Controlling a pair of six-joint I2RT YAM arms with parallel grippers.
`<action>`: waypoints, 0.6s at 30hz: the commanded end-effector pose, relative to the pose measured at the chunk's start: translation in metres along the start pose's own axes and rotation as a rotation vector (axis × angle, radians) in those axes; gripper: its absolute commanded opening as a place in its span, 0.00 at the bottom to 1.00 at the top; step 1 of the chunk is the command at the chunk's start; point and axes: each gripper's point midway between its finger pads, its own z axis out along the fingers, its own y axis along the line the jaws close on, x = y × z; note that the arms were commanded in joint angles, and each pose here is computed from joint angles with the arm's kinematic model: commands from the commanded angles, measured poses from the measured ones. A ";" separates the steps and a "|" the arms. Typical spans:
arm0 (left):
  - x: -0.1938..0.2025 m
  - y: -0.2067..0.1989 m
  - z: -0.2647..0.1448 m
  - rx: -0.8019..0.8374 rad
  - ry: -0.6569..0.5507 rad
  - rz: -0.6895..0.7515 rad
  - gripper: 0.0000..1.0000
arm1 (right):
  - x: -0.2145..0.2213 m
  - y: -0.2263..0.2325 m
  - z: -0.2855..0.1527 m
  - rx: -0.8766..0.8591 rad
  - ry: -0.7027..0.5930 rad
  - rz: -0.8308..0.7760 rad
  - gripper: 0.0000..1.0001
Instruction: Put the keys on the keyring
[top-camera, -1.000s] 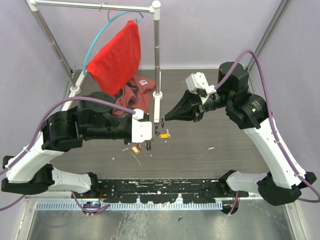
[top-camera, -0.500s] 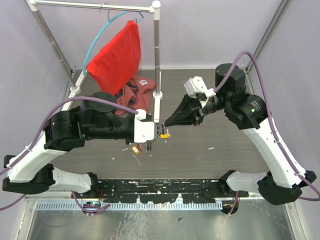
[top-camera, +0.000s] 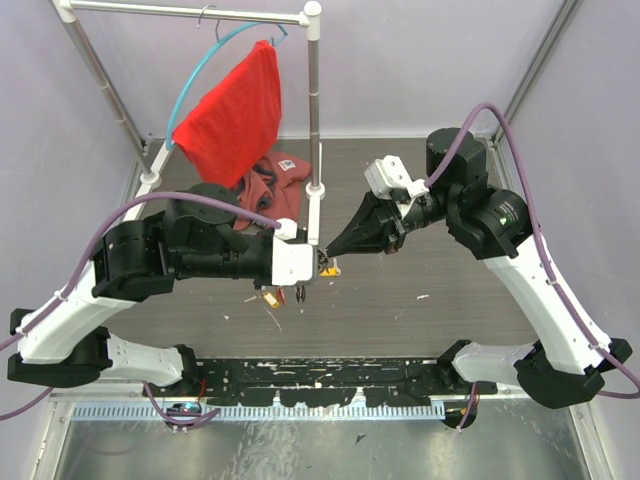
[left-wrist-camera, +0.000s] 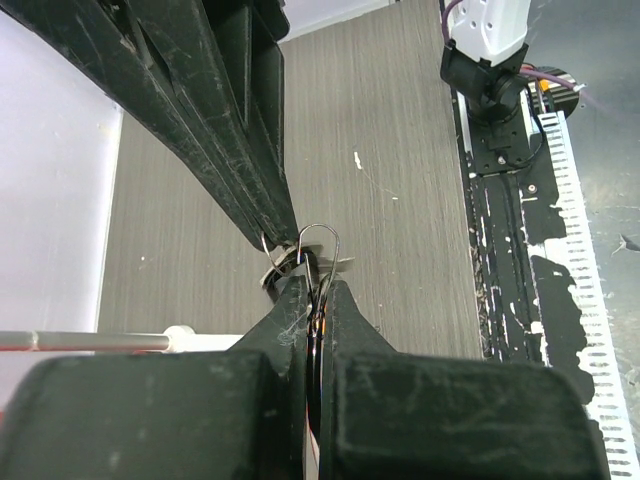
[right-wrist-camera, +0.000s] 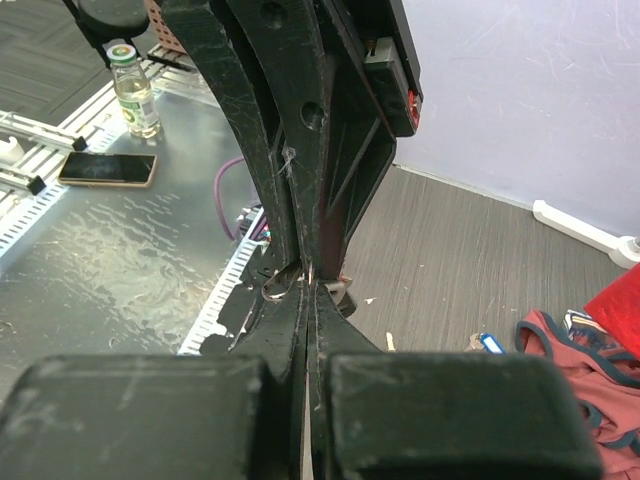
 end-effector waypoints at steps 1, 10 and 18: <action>-0.019 0.006 -0.012 -0.025 -0.065 0.007 0.00 | -0.015 0.009 0.001 -0.039 -0.025 -0.046 0.01; -0.020 0.008 -0.014 -0.037 -0.067 0.009 0.00 | -0.014 0.012 0.001 -0.048 -0.018 -0.046 0.01; -0.018 0.008 -0.012 -0.035 -0.058 0.008 0.00 | -0.021 0.020 -0.001 -0.071 -0.035 -0.069 0.01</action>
